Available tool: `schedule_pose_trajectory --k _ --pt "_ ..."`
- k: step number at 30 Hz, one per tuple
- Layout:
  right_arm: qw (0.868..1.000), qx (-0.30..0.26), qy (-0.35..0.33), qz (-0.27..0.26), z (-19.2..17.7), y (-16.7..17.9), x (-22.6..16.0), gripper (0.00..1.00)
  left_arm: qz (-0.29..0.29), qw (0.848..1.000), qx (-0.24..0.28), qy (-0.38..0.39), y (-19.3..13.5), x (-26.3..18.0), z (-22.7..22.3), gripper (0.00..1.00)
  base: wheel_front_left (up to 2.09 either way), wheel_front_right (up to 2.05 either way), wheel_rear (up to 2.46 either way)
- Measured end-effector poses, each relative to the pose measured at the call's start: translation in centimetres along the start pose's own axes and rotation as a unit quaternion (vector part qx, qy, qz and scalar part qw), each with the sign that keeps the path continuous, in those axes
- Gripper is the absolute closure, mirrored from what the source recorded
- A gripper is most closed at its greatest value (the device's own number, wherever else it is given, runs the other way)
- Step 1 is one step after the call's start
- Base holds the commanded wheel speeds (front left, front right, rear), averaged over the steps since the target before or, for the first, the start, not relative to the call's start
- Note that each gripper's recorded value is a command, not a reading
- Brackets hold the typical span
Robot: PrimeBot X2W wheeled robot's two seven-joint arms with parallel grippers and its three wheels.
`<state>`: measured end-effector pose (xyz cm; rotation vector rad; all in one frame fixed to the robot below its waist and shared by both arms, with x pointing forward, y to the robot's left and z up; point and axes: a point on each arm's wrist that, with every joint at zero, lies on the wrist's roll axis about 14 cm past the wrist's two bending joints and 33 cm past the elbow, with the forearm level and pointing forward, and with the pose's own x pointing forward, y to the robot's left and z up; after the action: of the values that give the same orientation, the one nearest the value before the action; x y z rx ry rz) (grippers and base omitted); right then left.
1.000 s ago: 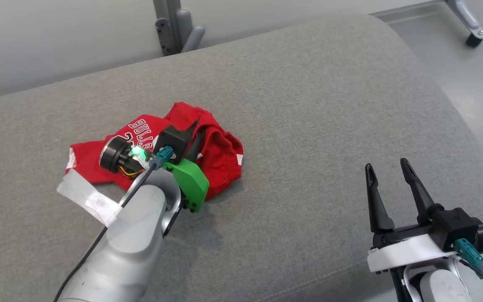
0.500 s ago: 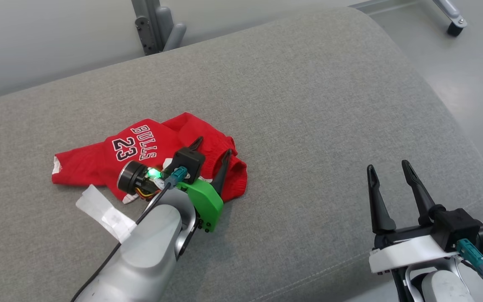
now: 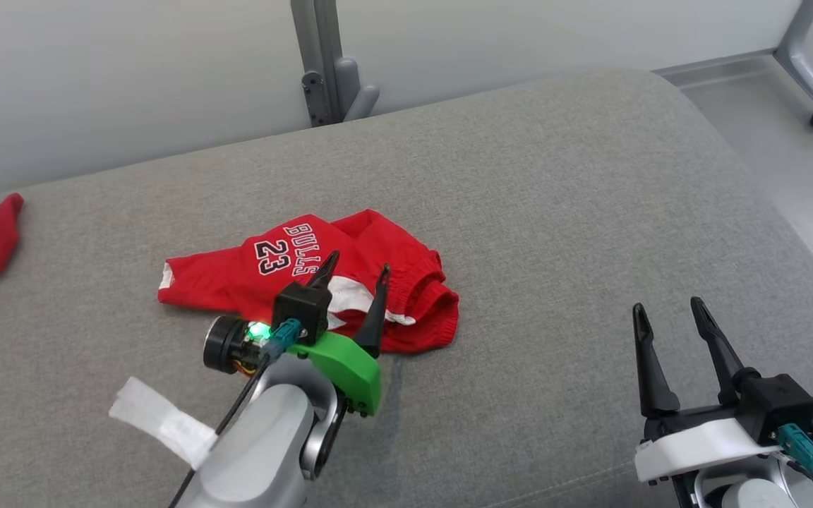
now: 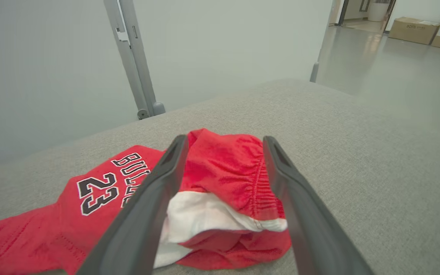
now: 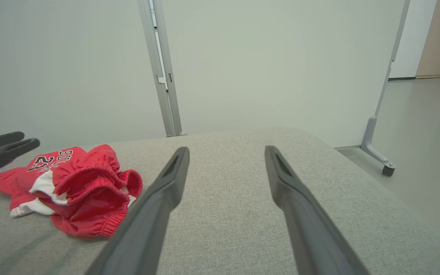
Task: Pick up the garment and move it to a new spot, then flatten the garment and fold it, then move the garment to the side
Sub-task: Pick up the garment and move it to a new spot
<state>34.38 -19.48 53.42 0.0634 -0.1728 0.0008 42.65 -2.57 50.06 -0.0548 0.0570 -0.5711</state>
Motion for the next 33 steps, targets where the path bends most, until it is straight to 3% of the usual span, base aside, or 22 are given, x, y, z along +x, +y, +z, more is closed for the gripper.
schedule_pose_trajectory --k 8,17,33 --pt "1.0 -0.012 -0.021 0.013 1.2 0.6 0.5 0.0 0.106 0.993 -0.012 -0.05 5.0 -5.2 1.6 0.0 0.0 0.0 0.0" --pt "0.999 -0.013 -0.028 0.027 1.7 1.4 0.8 0.0 0.205 0.977 -0.029 -0.049 8.9 -11.5 -0.2 0.0 0.0 0.0 0.0" --pt "0.999 -0.002 -0.011 0.042 0.6 2.4 0.1 0.0 0.251 0.966 -0.039 -0.036 10.0 -15.6 -2.2 0.0 0.0 0.0 0.0"
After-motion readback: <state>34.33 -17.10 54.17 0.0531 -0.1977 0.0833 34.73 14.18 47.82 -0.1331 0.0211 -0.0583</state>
